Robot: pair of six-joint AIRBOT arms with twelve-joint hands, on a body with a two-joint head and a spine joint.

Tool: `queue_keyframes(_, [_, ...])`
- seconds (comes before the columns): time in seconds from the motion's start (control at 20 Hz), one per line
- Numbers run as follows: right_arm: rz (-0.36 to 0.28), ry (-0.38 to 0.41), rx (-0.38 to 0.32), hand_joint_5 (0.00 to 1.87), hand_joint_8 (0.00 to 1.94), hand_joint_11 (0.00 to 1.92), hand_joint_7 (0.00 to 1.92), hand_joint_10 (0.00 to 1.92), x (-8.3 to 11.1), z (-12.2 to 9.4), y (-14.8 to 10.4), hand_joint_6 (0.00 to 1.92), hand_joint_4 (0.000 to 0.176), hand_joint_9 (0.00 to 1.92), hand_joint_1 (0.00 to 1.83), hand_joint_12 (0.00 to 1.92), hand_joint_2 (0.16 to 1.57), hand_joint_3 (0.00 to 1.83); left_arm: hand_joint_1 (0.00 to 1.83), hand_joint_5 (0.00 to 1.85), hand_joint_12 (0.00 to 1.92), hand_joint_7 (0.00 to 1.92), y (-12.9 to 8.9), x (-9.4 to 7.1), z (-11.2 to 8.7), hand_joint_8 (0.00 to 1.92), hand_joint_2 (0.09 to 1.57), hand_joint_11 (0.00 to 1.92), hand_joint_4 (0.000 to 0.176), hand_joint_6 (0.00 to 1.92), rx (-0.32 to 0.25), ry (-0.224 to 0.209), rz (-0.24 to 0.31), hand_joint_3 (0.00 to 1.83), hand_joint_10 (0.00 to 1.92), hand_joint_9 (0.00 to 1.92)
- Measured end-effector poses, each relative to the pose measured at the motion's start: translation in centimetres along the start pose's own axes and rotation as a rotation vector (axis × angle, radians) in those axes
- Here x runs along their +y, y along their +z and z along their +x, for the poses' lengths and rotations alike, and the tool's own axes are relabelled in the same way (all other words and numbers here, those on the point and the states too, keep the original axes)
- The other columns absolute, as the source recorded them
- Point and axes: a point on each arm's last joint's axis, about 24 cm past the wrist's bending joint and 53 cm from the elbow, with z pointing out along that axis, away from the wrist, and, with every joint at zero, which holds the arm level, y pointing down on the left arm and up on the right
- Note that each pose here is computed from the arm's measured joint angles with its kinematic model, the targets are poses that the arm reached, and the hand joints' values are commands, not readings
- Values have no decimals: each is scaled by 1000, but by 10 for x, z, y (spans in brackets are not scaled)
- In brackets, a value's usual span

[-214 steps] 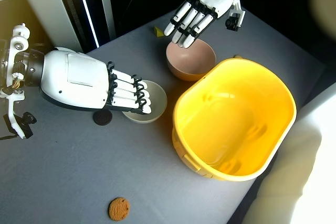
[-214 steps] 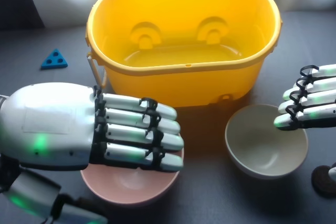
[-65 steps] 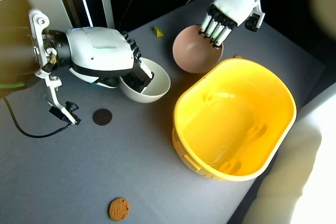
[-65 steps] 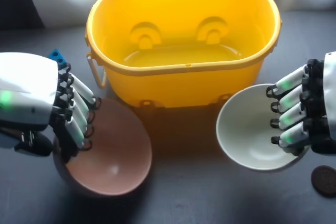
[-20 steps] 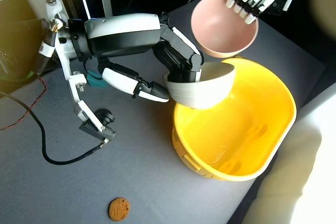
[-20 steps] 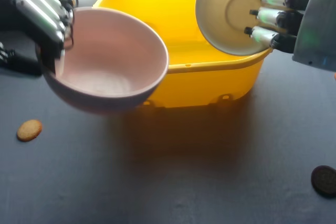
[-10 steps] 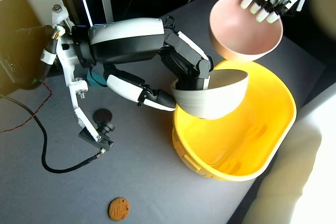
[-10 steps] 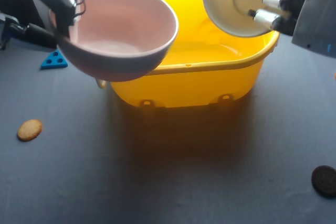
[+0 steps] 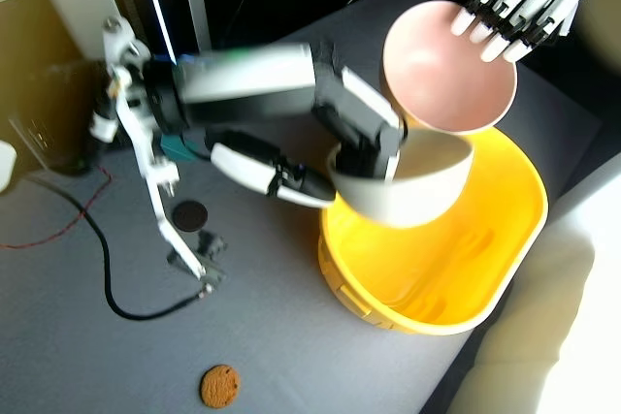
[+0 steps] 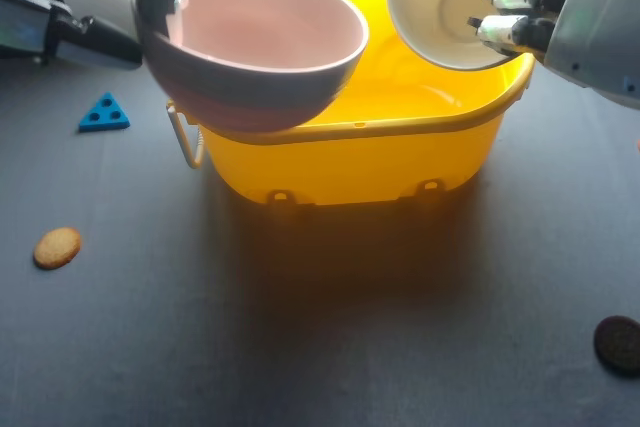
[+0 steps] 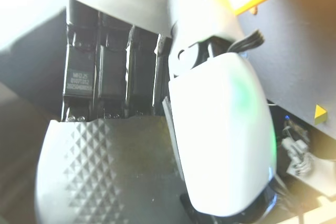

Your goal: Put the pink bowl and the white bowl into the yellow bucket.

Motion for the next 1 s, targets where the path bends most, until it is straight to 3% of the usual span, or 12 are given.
queue_keyframes(0.05, [10, 20, -2, 1068, 735, 748, 1076, 1081, -4, 0, 2, 832, 0, 980, 1385, 1170, 1068, 0, 1362, 1111, 1141, 1087, 3, 1, 1, 839, 1061, 735, 0, 738, 0, 0, 4, 0, 926, 978])
queue_keyframes(0.1, [20, 45, 0, 1055, 681, 761, 1109, 1042, -8, 0, 7, 844, 0, 1012, 1387, 1148, 1060, 0, 1269, 1128, 1156, 1098, 5, 4, 2, 796, 1055, 692, 0, 746, 4, 3, 1, 0, 610, 995])
queue_keyframes(0.15, [31, 73, -4, 1050, 686, 774, 1099, 1034, -11, -1, 11, 858, 0, 1021, 1388, 1135, 1061, 0, 1247, 1167, 1236, 1052, 9, 6, 3, 880, 1058, 622, 22, 671, 6, 5, 4, 0, 476, 1012])
queue_keyframes(0.25, [46, 124, -12, 1051, 711, 773, 1079, 1058, -17, -3, 20, 866, 0, 1004, 1386, 1138, 1066, 1, 1248, 1200, 1219, 1074, 13, 12, 2, 844, 1047, 661, 26, 611, 3, 15, -4, 2, 328, 1086])
queue_keyframes(0.35, [59, 159, -8, 1033, 697, 766, 1086, 1047, -20, -2, 26, 889, 0, 1016, 1386, 1115, 1066, 2, 1233, 1087, 1130, 1041, 17, 16, -1, 894, 1076, 708, 33, 805, -4, 25, -7, 5, 238, 1109])
queue_keyframes(0.5, [79, 209, 8, 1032, 737, 757, 1070, 1061, -26, 4, 31, 894, 0, 1000, 1384, 1121, 1071, 0, 1235, 1126, 1214, 1029, 24, 23, -2, 894, 1071, 664, 29, 764, -10, 35, -11, 0, 186, 1121])
queue_keyframes(0.65, [107, 276, 48, 1042, 715, 782, 1087, 1021, -35, 18, 31, 864, 0, 1033, 1387, 1113, 1061, 1, 1242, 1130, 1188, 977, 32, 33, -4, 926, 1081, 614, 0, 801, -14, 54, -21, 1, 144, 1093])
queue_keyframes(0.7, [113, 293, 56, 1042, 715, 782, 1087, 1021, -37, 20, 31, 864, 0, 1033, 1387, 1113, 1061, 1, 1242, 1130, 1188, 977, 33, 35, -5, 926, 1081, 614, 0, 801, -16, 61, -25, 1, 144, 1093])
queue_keyframes(0.75, [117, 311, 62, 1056, 723, 765, 1078, 1056, -38, 23, 32, 860, 0, 996, 1385, 1115, 1067, 0, 1265, 1146, 1241, 1069, 34, 37, -9, 876, 1060, 647, 0, 681, -23, 68, -27, 0, 640, 982])
queue_keyframes(0.8, [122, 330, 67, 1065, 750, 760, 1054, 1072, -40, 25, 32, 856, 0, 984, 1383, 1121, 1071, 1, 1378, 1095, 1224, 1066, 35, 39, -12, 887, 1068, 671, 0, 740, -31, 75, -30, 0, 1031, 952])
queue_keyframes(0.9, [129, 360, 78, 1033, 811, 739, 1027, 1090, -42, 30, 33, 900, 0, 968, 1380, 1124, 1081, 2, 1382, 1053, 1131, 1065, 38, 44, -15, 889, 1075, 743, 0, 841, -38, 85, -34, 0, 1039, 944])
queue_keyframes(1.0, [129, 369, 88, 1065, 717, 788, 1089, 1030, -40, 35, 35, 843, 0, 1006, 1386, 1103, 1062, 0, 1383, 1044, 1110, 1079, 41, 48, -15, 850, 1072, 768, 0, 858, -39, 95, -41, 0, 1022, 960])
